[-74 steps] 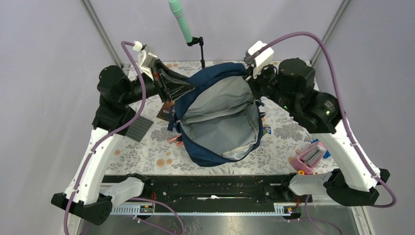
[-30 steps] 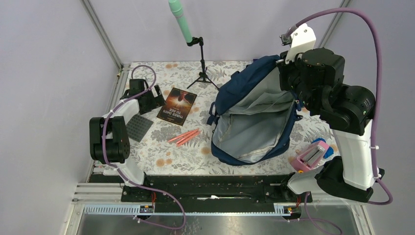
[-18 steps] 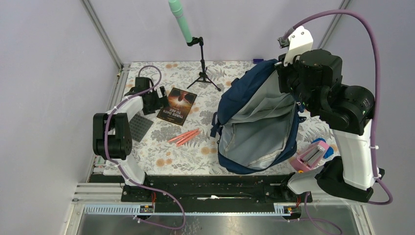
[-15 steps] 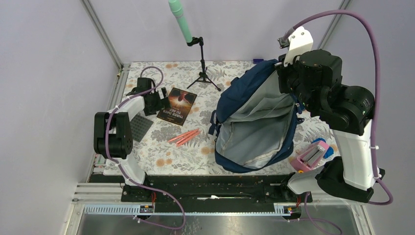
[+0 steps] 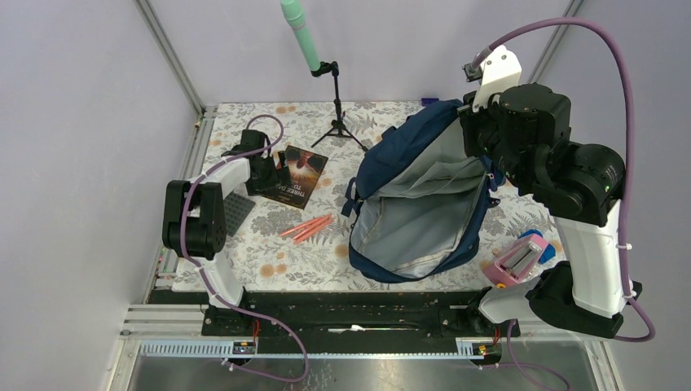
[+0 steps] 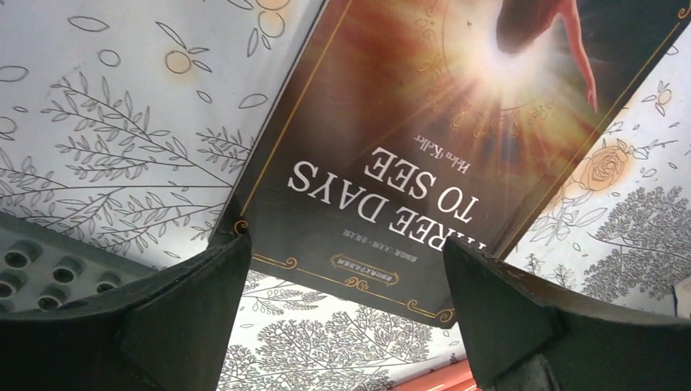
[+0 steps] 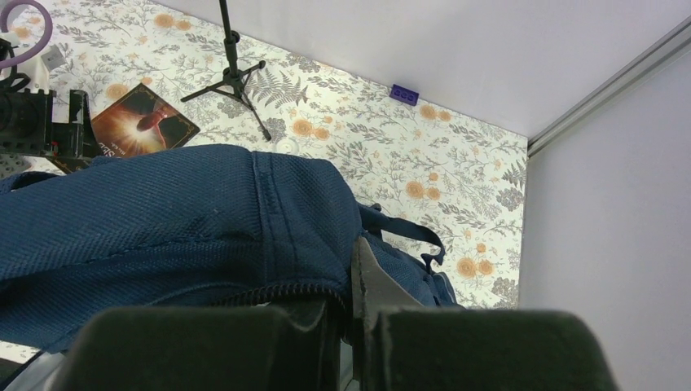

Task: Pack the student bag
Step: Pick up the book from the center of the board.

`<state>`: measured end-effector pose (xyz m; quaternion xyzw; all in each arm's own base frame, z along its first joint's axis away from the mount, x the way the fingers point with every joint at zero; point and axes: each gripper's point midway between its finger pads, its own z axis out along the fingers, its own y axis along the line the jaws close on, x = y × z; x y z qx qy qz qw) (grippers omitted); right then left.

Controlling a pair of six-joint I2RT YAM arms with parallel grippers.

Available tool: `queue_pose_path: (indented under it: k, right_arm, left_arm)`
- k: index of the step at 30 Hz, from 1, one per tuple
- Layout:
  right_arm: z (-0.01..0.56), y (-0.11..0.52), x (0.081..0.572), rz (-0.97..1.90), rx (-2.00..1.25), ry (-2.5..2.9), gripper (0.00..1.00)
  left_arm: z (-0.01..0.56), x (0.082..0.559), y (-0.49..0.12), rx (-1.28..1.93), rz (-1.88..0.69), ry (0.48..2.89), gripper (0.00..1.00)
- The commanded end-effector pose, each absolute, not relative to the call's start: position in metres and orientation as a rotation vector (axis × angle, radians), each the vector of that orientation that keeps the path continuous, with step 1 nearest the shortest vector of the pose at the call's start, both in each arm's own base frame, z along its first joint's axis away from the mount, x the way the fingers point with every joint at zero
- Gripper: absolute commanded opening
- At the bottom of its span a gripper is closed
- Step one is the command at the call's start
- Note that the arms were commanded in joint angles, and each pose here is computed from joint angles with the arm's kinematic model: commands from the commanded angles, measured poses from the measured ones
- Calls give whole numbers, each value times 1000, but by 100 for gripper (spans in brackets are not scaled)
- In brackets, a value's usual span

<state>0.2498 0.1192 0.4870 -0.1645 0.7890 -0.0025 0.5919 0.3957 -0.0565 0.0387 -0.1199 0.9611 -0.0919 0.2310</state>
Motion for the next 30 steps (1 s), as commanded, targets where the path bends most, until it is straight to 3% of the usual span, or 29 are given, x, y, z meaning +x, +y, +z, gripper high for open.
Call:
queue_pose_path:
  k: [1, 7, 17, 23, 30]
  right_arm:
    - [545, 116, 246, 140, -217, 1644, 0]
    - [542, 115, 246, 133, -219, 1650, 0]
    - [539, 120, 248, 144, -230, 1660, 0]
    - [538, 120, 247, 147, -231, 1661, 0]
    - [537, 121, 247, 153, -230, 1665, 0]
  left_arm:
    - [52, 409, -64, -307, -294, 2608, 92]
    - [74, 409, -68, -311, -337, 2544, 90]
    - [83, 426, -25, -402, -68, 2413, 96]
    - [52, 424, -31, -418, -89, 2506, 96]
    - [48, 419, -61, -404, -293, 2543, 96]
